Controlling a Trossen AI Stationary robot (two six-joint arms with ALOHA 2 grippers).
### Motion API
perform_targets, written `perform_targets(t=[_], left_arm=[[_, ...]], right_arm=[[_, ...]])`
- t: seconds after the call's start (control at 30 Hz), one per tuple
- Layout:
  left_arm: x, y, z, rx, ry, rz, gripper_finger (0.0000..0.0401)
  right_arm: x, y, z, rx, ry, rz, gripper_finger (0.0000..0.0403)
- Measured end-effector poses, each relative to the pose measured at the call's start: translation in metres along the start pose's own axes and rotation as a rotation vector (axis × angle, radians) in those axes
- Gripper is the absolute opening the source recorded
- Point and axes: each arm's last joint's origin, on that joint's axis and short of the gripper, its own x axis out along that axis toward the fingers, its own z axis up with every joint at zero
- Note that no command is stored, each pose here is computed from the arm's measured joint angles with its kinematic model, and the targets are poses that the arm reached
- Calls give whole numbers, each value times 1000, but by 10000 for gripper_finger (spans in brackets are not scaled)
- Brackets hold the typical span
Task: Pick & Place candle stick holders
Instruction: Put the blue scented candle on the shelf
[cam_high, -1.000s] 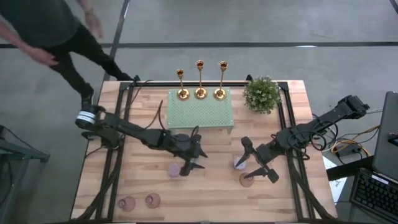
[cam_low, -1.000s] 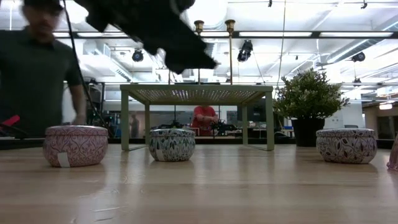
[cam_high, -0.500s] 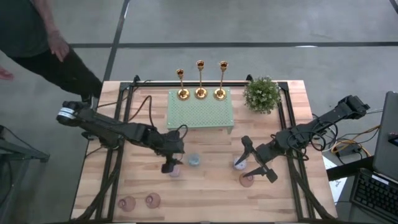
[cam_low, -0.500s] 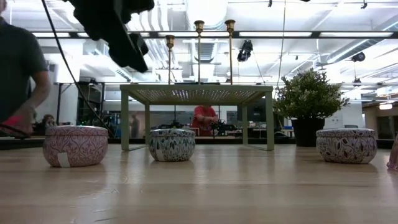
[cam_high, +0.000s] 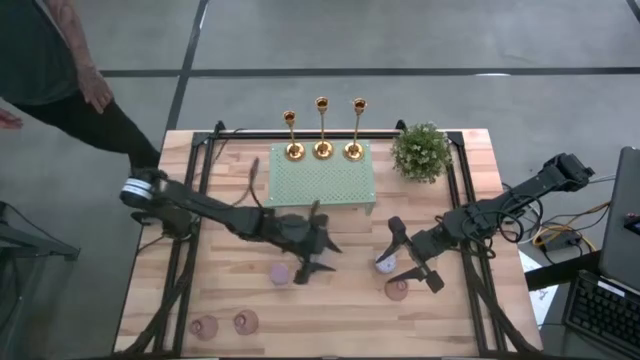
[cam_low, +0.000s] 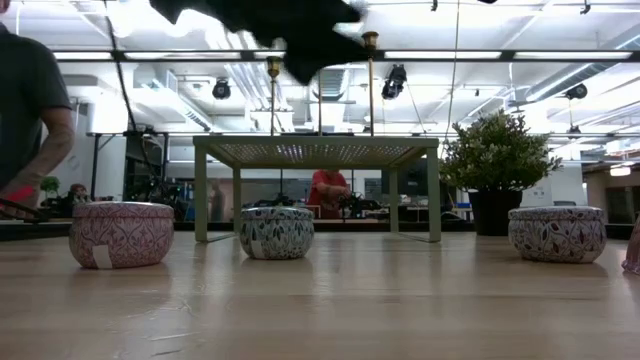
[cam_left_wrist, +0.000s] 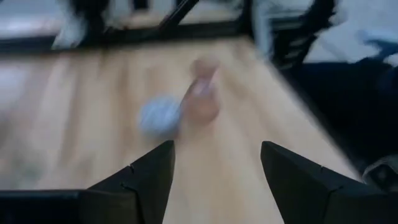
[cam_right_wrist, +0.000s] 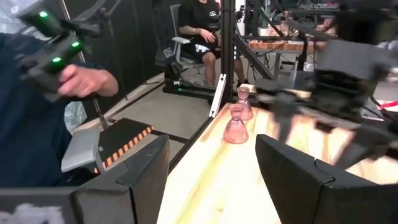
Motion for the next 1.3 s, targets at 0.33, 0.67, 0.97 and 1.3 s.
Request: perform_targets(t=[0.33, 0.67, 0.97, 1.3], left_arm=[[75, 11, 12, 130, 89, -44, 235], [85, 18, 18, 163, 203, -99, 199], [-32, 3, 23, 109, 260, -38, 141], [-158, -6, -12, -2, -117, 154, 131]], right_arm=[[0, 0, 0, -12, -1, 0, 240], [-12, 3, 10, -25, -51, 14, 231], [-14, 4, 10, -24, -56, 20, 235], [-13, 4, 9, -16, -53, 19, 228]])
